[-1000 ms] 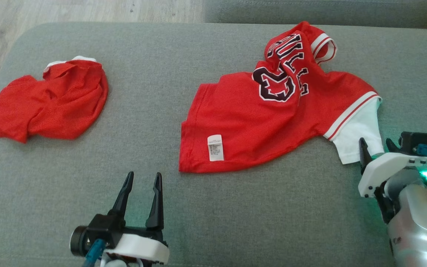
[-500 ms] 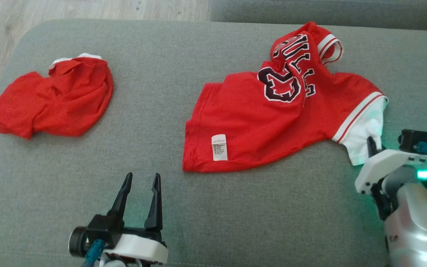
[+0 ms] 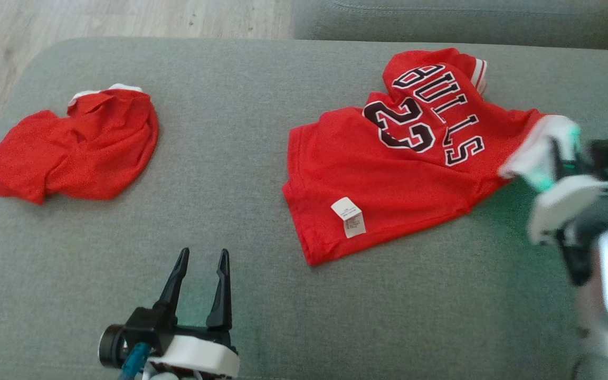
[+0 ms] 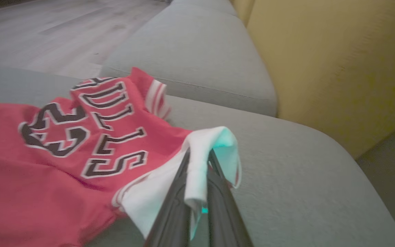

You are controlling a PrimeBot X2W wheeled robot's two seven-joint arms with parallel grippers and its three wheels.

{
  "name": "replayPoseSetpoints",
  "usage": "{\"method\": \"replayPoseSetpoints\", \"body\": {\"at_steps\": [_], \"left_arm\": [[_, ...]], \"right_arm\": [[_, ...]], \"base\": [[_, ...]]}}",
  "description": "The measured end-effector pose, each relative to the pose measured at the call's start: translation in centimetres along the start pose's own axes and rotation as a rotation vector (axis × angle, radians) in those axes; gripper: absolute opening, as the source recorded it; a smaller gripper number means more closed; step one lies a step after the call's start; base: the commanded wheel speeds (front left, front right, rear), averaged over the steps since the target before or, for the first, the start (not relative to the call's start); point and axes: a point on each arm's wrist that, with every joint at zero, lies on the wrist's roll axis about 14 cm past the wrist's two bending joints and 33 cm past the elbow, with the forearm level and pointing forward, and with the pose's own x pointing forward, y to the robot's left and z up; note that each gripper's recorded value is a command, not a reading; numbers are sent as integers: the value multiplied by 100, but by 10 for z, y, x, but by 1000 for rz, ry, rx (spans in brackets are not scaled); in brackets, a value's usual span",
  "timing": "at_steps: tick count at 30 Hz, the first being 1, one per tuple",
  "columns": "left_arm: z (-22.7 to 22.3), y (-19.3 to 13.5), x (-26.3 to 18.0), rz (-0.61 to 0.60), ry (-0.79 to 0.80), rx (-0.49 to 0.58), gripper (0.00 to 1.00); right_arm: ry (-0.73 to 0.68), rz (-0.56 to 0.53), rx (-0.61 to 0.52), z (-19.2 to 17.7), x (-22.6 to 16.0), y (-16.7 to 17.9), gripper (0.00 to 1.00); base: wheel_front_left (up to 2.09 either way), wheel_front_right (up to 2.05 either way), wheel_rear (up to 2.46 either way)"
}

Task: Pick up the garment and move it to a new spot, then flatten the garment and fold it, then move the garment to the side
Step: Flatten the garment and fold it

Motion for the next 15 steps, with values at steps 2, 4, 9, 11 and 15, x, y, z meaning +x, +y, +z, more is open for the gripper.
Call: {"method": "replayPoseSetpoints", "body": {"at_steps": [2,4,9,11,15], "left_arm": [[0,1,-1,3,0,0,100],[-1,2,-2,4,1,-2,100],[-2,11,-8,35,5,-5,100],[-2,15,-10,52,4,-11,100],[-2,22,-14,77,5,-13,100]], "right_arm": [[3,41,-11,3,1,15,0],[21,128,-46,4,3,48,0],[57,318,-93,4,7,117,0],[71,371,-102,2,8,137,0],[97,456,-100,-9,4,169,73]], "base": [[0,0,0],[0,0,0],[0,0,0],[0,0,0],[0,0,0]]}}
